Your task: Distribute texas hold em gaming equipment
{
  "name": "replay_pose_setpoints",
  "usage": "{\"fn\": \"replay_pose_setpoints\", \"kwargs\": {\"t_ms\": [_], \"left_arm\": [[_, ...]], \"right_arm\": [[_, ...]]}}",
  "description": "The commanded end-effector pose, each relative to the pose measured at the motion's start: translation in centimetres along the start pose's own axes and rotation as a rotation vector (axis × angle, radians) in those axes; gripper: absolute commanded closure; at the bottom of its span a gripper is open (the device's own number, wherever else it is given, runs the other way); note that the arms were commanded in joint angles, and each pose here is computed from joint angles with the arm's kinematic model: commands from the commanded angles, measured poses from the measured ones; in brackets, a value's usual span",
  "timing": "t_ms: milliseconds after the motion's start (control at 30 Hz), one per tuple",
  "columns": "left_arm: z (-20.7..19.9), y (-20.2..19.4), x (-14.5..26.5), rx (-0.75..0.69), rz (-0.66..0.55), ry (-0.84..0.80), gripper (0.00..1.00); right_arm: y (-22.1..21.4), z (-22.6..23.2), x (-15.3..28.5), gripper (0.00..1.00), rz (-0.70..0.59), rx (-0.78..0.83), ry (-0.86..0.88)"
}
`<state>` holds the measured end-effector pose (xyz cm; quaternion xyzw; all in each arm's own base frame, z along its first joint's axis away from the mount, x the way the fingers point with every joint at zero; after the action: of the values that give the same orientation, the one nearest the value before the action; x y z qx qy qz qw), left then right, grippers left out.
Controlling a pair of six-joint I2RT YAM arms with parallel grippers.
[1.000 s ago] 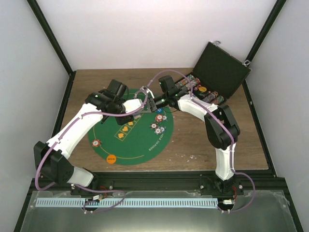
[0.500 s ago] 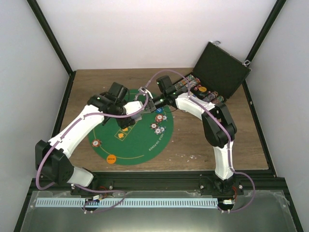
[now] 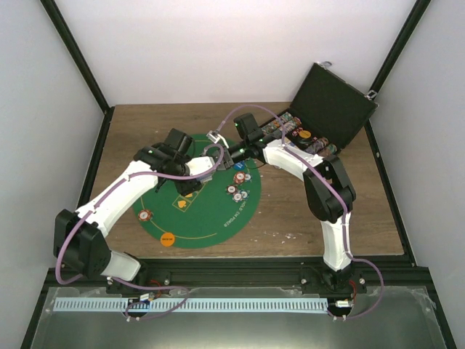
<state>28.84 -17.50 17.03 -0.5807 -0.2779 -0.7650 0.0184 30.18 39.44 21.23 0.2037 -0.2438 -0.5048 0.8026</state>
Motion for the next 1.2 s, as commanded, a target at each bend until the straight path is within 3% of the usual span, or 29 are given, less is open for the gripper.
{"fn": "replay_pose_setpoints", "kwargs": {"t_ms": [0, 100, 167, 333, 467, 700, 967, 1167], "left_arm": [[0.2, 1.7, 1.5, 0.013, -0.095, 0.008, 0.35], [0.2, 1.7, 1.8, 0.033, -0.102, 0.009, 0.47], [0.2, 1.7, 1.9, 0.044, -0.102, 0.012, 0.48], [-0.4, 1.9, 2.3, 0.040, -0.119, -0.019, 0.28], [-0.7, 2.1, 2.5, 0.047, -0.141, -0.058, 0.25], [-0.5, 2.1, 2.1, 0.021, -0.130, -0.058, 0.54], [-0.6, 1.6, 1.9, -0.004, -0.121, -0.049, 0.57], [-0.5, 1.3, 1.8, -0.014, -0.110, -0.037, 0.57]], "right_arm": [[1.1, 2.4, -0.1, 0.99, 0.001, 0.059, 0.027], [1.2, 2.1, -0.1, 0.93, -0.003, 0.063, 0.002], [1.2, 1.9, -0.1, 0.92, -0.004, 0.066, -0.012], [1.3, 1.6, -0.1, 0.97, -0.001, 0.061, -0.036], [1.4, 2.0, 0.0, 0.97, -0.003, 0.073, -0.036], [1.3, 2.1, 0.2, 0.96, -0.007, 0.077, -0.044], [1.5, 1.1, 0.4, 0.63, -0.019, 0.070, -0.128], [1.1, -0.6, 1.2, 0.61, -0.031, 0.036, -0.240]]}}
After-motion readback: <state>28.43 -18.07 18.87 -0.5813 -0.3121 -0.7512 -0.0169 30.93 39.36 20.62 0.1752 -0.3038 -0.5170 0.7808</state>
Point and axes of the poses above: each gripper's point midway between its finger pads, its own x axis back along the fingers, its own z axis along the line the jaws close on, y = z × x, the point moved 1 cm from there along x, back along the fingers, and after that the axes turned 4 degrees about x, right-handed, at the moved point
